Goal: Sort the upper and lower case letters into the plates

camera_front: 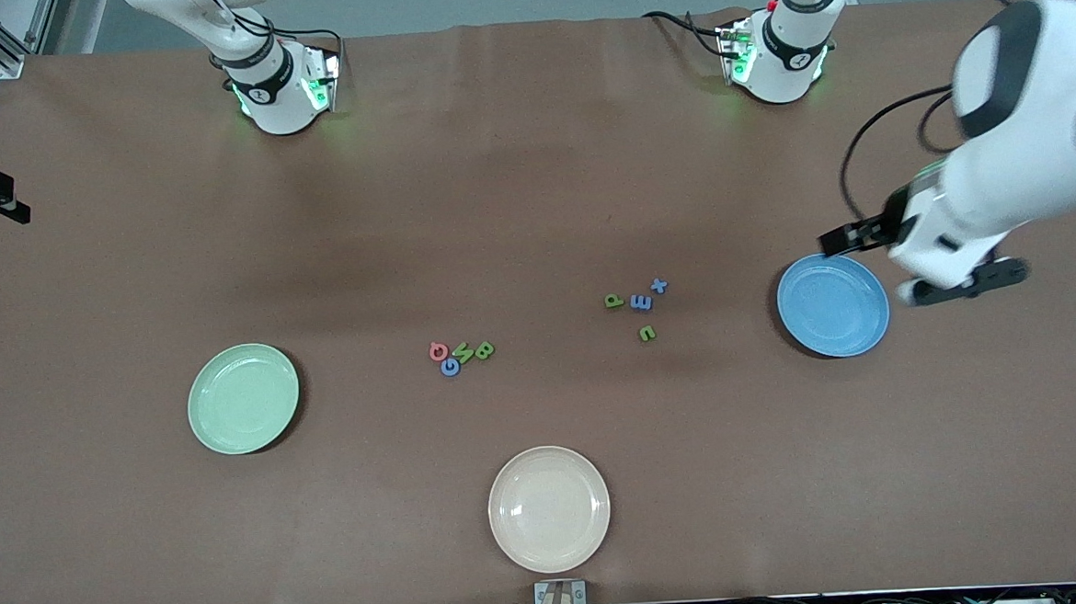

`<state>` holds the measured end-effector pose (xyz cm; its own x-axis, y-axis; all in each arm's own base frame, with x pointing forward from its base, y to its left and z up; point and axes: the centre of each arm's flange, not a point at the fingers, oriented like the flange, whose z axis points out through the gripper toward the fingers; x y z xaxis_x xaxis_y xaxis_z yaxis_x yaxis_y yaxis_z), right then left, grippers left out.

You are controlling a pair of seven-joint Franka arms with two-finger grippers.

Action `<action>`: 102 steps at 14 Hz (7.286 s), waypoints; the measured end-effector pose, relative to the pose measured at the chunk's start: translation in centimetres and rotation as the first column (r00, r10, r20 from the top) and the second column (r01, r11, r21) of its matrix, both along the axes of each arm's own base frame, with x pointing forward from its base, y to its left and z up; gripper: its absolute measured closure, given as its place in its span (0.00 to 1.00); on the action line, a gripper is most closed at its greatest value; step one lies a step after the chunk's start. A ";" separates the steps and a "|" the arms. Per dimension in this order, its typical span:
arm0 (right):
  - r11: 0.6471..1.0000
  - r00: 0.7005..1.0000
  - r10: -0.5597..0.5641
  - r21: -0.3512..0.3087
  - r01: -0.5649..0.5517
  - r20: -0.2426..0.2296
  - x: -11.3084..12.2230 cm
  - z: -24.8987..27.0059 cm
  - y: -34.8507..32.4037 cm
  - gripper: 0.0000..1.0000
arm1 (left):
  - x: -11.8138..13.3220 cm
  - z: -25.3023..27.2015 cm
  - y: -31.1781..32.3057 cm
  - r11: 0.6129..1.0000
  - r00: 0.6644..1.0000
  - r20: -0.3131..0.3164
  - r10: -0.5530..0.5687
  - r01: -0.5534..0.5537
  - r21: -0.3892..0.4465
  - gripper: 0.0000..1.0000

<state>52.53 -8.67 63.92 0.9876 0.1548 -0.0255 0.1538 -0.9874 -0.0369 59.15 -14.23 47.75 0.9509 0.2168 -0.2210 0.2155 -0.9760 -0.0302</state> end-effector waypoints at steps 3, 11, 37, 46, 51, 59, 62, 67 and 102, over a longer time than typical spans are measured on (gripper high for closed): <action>1.000 1.000 0.000 0.001 0.000 0.000 -0.2 -0.1 0.0 0.00 | 0.6 -6.3 -4.9 0.995 0.995 -0.043 0.090 -0.088 0.041 0.00; 0.991 0.992 -0.128 0.021 0.129 -0.002 -0.1 0.1 1.9 0.00 | -1.5 -19.0 -15.4 0.961 0.955 0.118 0.271 -0.276 0.025 0.00; 0.997 0.997 -0.073 0.008 0.073 -0.030 -0.3 0.3 6.5 0.00 | -3.2 -30.2 -20.1 0.973 0.958 0.169 0.230 -0.233 -0.006 0.44; 0.995 0.989 -0.104 -0.011 0.104 -0.100 5.2 -7.8 4.9 0.00 | -3.2 -30.1 -20.2 0.973 0.959 0.171 0.227 -0.229 -0.006 0.74; 0.976 0.963 -0.210 0.018 0.216 -0.168 8.7 -15.0 2.7 0.00 | -2.9 -29.7 -19.6 0.977 0.961 0.180 0.210 -0.215 0.005 0.74; 0.753 0.746 -0.650 0.012 0.658 -0.143 10.0 -15.3 16.4 0.00 | -3.3 -23.6 -6.7 0.999 0.984 0.171 -0.045 0.039 0.037 0.74; 0.623 0.618 -0.777 -0.013 0.782 -0.118 10.6 -20.9 23.8 0.00 | -4.0 -23.5 1.7 0.987 0.977 0.136 -0.162 0.158 0.037 0.74; 0.584 0.581 -0.809 0.001 0.812 -0.088 11.8 -28.1 28.8 0.00 | -6.0 -25.7 10.5 0.947 0.951 0.057 -0.305 0.297 0.120 0.74; 0.497 0.497 -0.868 0.018 0.868 -0.004 4.5 -45.2 49.0 0.06 | -10.2 -23.7 -13.6 0.784 0.772 0.152 -0.617 0.619 0.043 0.00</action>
<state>56.99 40.28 18.71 0.6254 -0.7799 -0.0268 -0.7799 -0.6235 -0.0552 48.93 -27.84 24.08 0.9004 -0.4304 -0.0638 -0.4332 -0.9004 -0.0391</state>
